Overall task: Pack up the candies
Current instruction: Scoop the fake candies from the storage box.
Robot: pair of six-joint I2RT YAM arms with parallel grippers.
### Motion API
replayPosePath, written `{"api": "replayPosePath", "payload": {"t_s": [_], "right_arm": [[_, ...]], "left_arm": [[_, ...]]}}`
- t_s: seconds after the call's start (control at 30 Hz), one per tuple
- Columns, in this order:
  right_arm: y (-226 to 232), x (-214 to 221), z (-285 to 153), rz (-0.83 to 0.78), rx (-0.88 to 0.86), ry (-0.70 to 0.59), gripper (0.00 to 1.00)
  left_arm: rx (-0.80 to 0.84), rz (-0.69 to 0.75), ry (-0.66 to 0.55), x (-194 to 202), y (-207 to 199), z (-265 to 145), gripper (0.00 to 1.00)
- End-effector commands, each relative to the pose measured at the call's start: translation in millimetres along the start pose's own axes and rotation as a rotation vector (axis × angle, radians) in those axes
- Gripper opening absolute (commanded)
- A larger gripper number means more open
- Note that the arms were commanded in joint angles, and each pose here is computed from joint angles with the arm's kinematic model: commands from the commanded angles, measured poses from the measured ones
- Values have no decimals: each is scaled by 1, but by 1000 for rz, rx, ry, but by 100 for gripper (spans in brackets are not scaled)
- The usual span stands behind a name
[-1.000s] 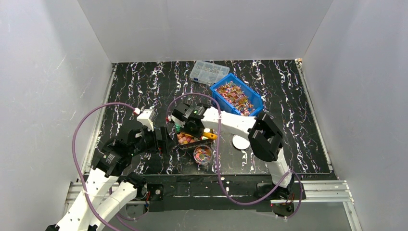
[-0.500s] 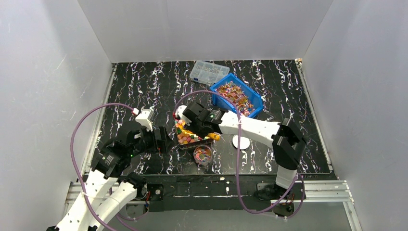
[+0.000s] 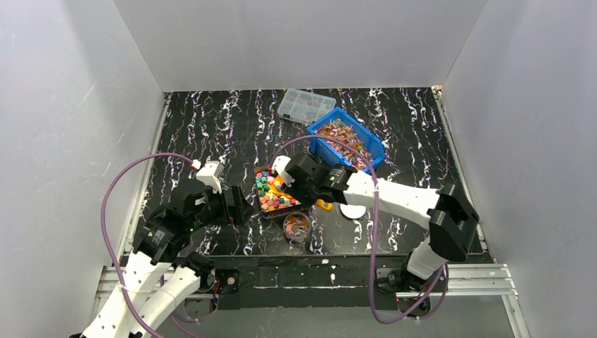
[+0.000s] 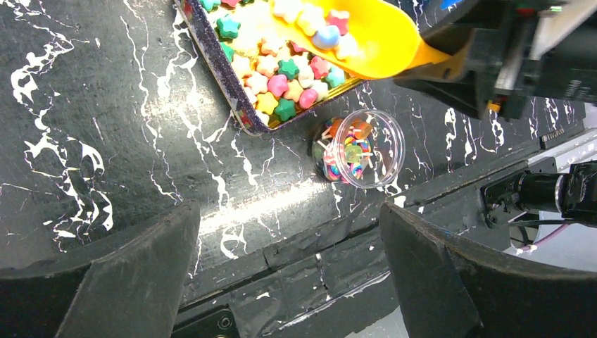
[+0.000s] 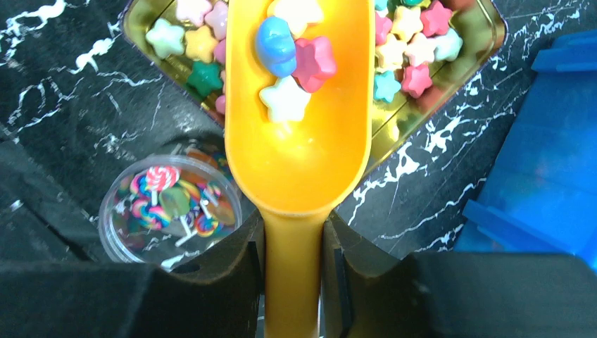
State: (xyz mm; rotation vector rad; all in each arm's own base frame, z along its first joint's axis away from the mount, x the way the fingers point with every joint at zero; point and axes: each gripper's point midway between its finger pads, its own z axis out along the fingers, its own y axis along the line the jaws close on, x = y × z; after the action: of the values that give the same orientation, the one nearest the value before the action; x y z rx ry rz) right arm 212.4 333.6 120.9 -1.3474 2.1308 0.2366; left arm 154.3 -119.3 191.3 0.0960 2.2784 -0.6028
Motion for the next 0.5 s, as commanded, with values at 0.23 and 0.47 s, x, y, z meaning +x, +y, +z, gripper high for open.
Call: {"api": "replayPosePath", "payload": {"t_s": [0.23,0.47], "right_arm": [[5,-3,-58,66,-57,-130,1],[15,21,-86,80,-82,-77,1]], "left_arm": [[-23,-1,-4,-1,4,1,98],[-19,1,-5,-1,4,0,98]]}}
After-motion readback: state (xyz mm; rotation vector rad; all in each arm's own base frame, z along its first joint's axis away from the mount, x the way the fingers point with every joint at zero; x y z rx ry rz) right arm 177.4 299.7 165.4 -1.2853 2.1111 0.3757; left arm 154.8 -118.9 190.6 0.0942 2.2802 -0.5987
